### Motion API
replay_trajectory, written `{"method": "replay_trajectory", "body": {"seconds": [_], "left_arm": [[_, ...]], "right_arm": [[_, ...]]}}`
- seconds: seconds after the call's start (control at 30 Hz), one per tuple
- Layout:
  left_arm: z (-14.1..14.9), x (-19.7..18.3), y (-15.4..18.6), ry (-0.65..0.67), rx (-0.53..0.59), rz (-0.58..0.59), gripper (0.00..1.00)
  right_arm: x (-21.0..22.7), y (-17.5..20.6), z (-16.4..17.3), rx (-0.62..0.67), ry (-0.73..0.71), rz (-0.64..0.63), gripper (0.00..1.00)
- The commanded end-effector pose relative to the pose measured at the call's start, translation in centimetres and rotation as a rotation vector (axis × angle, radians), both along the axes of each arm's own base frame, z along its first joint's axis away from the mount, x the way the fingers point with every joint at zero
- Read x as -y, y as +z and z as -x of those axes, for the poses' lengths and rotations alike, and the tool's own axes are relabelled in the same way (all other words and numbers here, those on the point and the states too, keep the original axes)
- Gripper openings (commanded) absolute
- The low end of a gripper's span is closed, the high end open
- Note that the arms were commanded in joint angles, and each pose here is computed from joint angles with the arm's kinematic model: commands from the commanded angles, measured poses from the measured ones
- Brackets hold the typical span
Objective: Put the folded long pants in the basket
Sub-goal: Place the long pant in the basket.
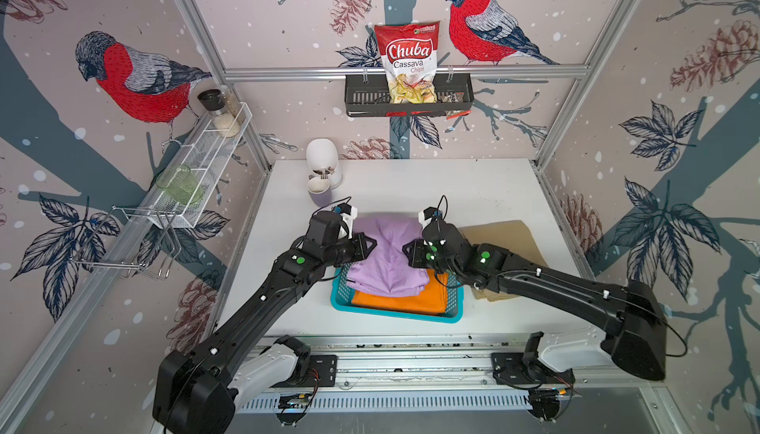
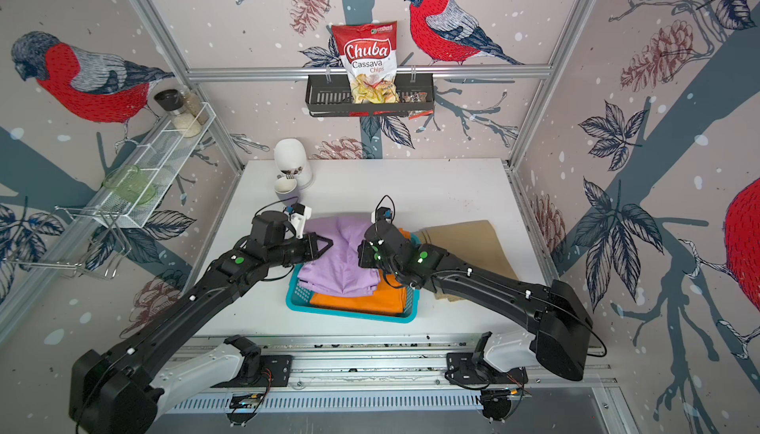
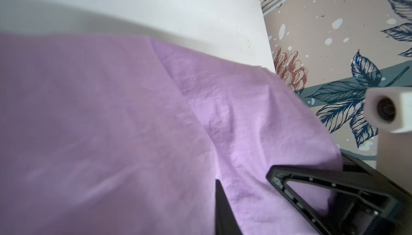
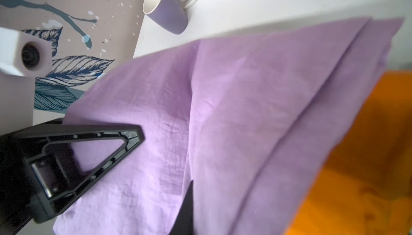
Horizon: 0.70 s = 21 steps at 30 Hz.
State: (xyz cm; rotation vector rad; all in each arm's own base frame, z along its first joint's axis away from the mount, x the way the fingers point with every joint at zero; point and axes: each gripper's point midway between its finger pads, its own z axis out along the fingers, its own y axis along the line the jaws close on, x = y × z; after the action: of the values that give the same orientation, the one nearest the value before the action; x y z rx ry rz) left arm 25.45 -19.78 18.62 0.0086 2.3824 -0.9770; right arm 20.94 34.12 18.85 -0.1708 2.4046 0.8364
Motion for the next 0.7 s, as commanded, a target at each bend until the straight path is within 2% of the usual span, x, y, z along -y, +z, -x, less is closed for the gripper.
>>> {"method": "replay_trajectory", "body": {"seconds": [0.0, 0.13, 0.27, 0.5, 0.53, 0.6, 0.67], "left_arm": [[0.4, -0.4, -0.7, 0.032, 0.024, -0.002, 0.00], [1.8, -1.3, -4.8, 0.040, -0.053, -0.055, 0.00], [2.0, -1.8, -8.2, 0.053, -0.153, -0.134, 0.00], [2.3, -4.0, -11.2, 0.105, -0.237, -0.284, 0.00], [2.3, -4.1, -11.3, 0.111, -0.241, -0.296, 0.00], [2.2, -4.4, -11.4, 0.120, -0.247, -0.316, 0.01], [1.9, -4.6, -10.9, 0.124, -0.242, -0.341, 0.11]], "right_arm": [[0.6, -2.3, 2.0, -0.091, -0.032, 0.016, 0.00], [2.6, -6.5, 3.1, -0.201, -0.097, 0.044, 0.00], [5.2, -8.9, 2.8, -0.295, -0.210, 0.071, 0.00], [7.1, -11.2, 2.6, -0.386, -0.258, 0.024, 0.02], [7.3, -11.5, 2.6, -0.396, -0.259, 0.014, 0.04], [7.4, -11.7, 2.6, -0.405, -0.255, 0.004, 0.15], [7.3, -11.1, 2.3, -0.381, -0.246, 0.001, 0.35]]}}
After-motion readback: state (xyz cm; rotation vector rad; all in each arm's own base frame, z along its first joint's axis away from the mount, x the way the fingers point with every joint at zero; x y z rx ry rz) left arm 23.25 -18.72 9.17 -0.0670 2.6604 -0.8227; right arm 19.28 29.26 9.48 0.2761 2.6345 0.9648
